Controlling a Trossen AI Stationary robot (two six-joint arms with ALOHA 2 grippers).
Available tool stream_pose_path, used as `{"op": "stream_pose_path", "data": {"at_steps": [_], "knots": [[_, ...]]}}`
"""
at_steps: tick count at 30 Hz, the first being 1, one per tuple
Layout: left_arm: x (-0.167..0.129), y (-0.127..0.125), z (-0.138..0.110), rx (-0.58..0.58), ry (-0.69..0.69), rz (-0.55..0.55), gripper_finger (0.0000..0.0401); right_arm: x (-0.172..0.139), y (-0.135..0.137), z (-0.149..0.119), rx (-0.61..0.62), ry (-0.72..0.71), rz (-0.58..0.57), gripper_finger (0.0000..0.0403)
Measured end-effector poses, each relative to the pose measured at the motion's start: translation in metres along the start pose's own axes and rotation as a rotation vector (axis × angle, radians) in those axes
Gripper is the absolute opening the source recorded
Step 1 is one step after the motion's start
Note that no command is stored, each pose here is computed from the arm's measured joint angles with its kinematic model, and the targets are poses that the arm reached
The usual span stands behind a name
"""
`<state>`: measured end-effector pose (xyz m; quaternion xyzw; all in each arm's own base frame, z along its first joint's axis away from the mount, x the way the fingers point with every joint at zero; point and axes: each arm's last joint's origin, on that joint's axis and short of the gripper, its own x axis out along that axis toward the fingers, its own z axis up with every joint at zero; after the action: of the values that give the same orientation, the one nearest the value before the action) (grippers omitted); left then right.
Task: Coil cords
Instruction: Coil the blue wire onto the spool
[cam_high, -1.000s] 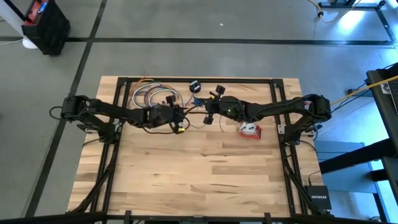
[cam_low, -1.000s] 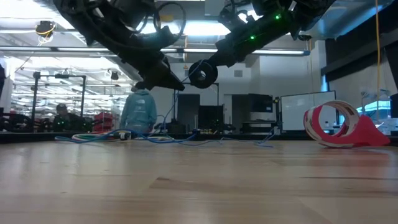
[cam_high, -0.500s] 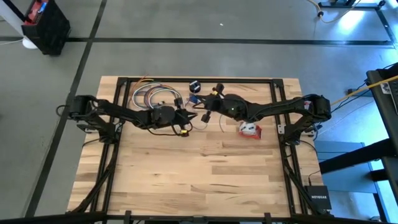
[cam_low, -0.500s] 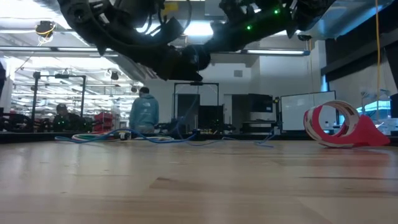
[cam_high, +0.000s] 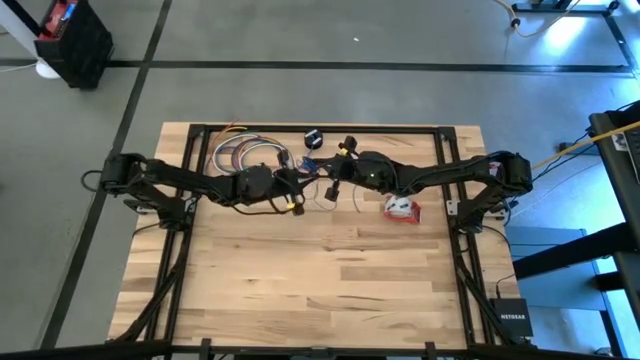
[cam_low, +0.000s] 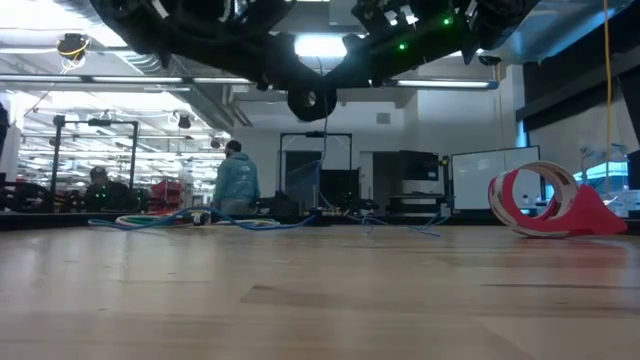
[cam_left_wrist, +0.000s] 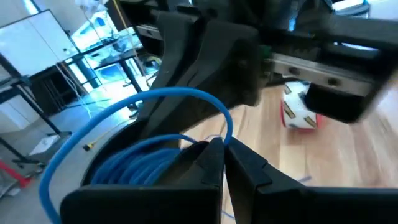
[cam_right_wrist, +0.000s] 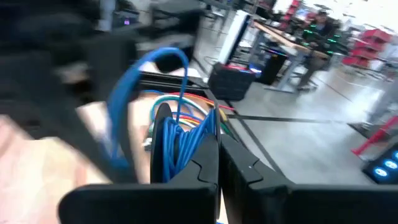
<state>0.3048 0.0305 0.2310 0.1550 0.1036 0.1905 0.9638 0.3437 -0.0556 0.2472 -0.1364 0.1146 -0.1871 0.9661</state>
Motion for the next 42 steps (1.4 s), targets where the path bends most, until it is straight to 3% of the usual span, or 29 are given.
{"op": "stream_pose_path", "data": {"at_steps": [8, 13, 24, 31, 42], "knots": [[0.017, -0.003, -0.008, -0.030, 0.024, -0.074, 0.0001, 0.000, 0.000, 0.006, 0.049, -0.076, 0.048, 0.0003], [0.025, -0.003, -0.008, -0.070, 0.034, -0.024, 0.0001, 0.000, -0.001, 0.009, 0.110, -0.105, 0.050, 0.0003], [0.024, -0.004, -0.019, -0.029, 0.165, 0.034, 0.0003, -0.013, -0.006, 0.026, 0.224, -0.172, 0.093, 0.0003], [0.024, -0.004, -0.019, -0.020, 0.166, 0.045, 0.0005, -0.028, -0.003, 0.038, 0.225, -0.183, 0.132, 0.0003], [0.020, -0.005, -0.029, 0.127, 0.291, 0.027, 0.0006, -0.062, -0.009, 0.049, 0.128, -0.080, 0.140, 0.0003]]}}
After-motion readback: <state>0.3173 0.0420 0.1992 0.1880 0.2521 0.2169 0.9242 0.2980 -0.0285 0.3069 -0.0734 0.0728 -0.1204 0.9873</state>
